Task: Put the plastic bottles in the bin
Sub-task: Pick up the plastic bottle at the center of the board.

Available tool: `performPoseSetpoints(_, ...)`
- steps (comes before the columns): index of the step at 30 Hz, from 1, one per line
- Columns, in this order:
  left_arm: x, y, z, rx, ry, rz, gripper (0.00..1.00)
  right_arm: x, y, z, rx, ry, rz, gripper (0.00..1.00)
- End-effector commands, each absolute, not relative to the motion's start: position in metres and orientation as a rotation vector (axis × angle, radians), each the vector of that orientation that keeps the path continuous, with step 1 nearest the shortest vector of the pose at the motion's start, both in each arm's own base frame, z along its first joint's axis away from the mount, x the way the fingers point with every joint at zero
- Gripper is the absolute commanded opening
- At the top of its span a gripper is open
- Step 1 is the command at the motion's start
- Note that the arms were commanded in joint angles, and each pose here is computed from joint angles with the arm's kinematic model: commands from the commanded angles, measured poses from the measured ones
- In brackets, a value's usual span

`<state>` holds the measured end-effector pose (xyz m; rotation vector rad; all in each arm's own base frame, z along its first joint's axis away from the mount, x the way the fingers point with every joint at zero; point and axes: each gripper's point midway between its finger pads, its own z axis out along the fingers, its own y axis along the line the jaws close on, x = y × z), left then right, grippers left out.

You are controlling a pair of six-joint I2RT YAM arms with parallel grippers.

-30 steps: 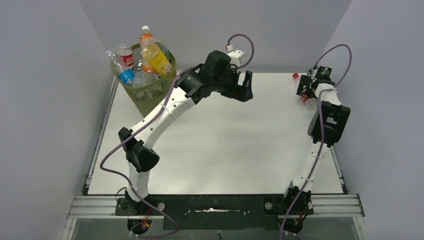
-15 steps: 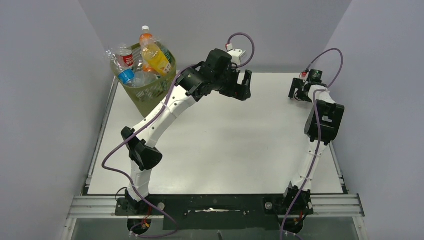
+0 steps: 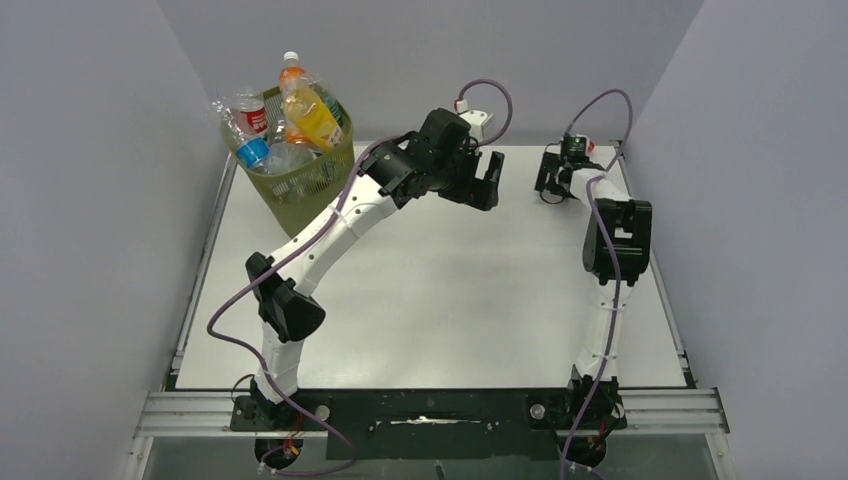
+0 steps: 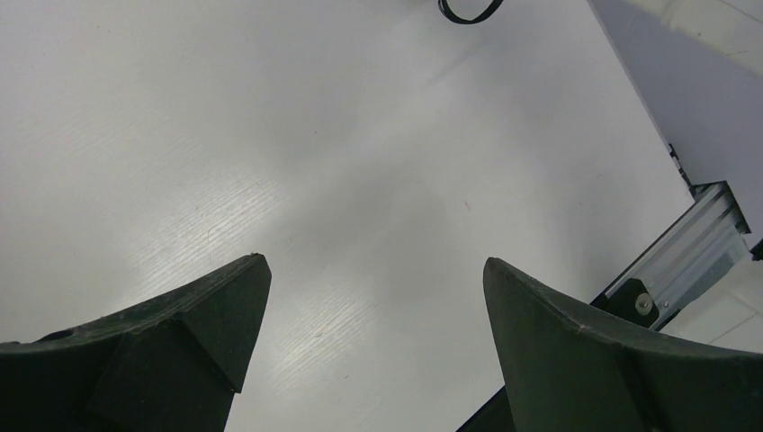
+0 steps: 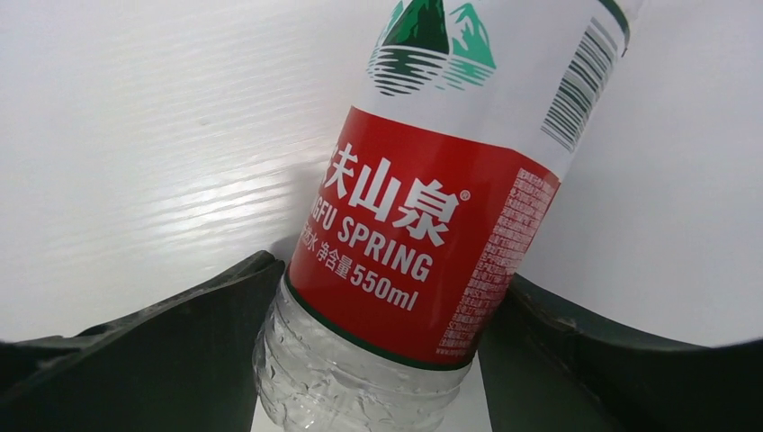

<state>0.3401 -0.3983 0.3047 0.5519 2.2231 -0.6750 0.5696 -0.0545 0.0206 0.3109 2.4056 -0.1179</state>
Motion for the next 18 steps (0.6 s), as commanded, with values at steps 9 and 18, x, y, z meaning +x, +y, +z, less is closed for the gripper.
performPoseSetpoints(9, 0.335, -0.395, 0.318, 0.530, 2.181, -0.665, 0.90, 0.533, 0.059, 0.001, 0.207, 2.486, 0.029, 0.61)
performPoseSetpoints(18, 0.333, -0.384, 0.328, 0.502, 2.150, -0.635, 0.90, 0.506, 0.115, 0.007, 0.038, 2.505, 0.124, 0.59)
